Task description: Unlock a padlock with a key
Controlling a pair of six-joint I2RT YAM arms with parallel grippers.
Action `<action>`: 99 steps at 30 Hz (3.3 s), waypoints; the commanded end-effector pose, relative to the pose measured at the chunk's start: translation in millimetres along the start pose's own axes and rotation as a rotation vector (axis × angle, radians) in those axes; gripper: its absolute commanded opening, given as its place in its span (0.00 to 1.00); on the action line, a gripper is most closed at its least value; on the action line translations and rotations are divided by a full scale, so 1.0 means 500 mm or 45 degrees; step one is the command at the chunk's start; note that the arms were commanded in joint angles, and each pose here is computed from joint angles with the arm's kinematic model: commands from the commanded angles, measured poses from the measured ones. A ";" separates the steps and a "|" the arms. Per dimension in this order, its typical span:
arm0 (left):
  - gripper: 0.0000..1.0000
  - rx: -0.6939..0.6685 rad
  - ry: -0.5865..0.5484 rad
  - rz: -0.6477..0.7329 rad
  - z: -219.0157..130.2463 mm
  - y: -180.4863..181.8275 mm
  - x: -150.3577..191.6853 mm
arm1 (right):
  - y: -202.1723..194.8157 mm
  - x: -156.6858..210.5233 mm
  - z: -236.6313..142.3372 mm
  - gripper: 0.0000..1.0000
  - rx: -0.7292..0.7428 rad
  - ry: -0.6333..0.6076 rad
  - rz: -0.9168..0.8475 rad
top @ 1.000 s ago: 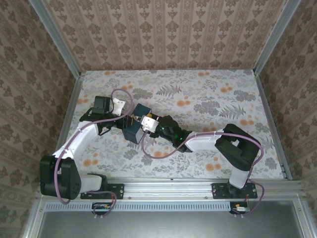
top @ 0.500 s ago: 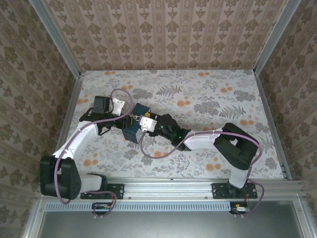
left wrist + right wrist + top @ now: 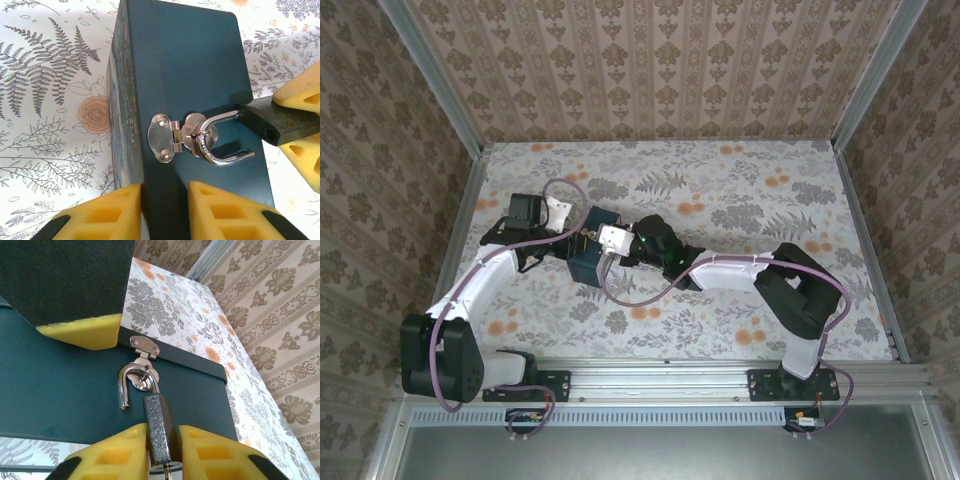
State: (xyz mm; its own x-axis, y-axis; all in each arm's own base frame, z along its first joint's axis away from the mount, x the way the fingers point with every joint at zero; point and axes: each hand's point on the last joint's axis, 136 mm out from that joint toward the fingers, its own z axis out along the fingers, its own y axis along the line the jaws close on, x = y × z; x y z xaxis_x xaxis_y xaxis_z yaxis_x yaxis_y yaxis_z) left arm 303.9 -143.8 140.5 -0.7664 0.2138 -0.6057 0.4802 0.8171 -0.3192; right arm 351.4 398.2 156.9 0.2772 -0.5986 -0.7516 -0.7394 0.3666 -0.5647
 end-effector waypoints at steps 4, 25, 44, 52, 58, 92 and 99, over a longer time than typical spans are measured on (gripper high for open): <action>0.27 0.079 0.083 -0.015 0.003 -0.026 0.032 | 0.019 -0.028 -0.005 0.09 -0.221 0.047 0.081; 0.26 0.210 0.097 -0.350 0.021 -0.067 0.063 | -0.032 -0.028 -0.048 0.00 -0.110 0.508 1.162; 0.22 0.393 0.117 -0.435 0.053 -0.141 0.064 | -0.051 0.013 -0.102 0.00 0.284 0.259 2.087; 0.21 0.435 0.127 -0.458 0.059 -0.163 0.064 | -0.040 0.012 -0.085 0.00 0.345 0.247 1.826; 0.19 0.496 0.147 -0.470 0.063 -0.195 0.065 | -0.096 0.031 -0.105 0.00 0.632 0.258 1.486; 0.37 0.383 0.007 -0.408 0.032 -0.156 -0.058 | -0.211 0.462 -0.242 0.11 0.699 0.492 1.966; 0.38 0.312 0.027 -0.405 0.037 -0.139 -0.044 | -0.170 0.518 -0.263 0.40 0.608 0.621 1.993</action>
State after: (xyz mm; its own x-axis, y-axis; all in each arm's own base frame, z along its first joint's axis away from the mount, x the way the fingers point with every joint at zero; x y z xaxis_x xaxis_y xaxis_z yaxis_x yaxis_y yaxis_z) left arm 293.6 -219.0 163.4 -0.9042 -0.0335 -0.4258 0.2973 0.6663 -0.6838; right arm 400.5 107.7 37.8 -0.7372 0.4339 -0.5179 0.2376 0.8841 0.4025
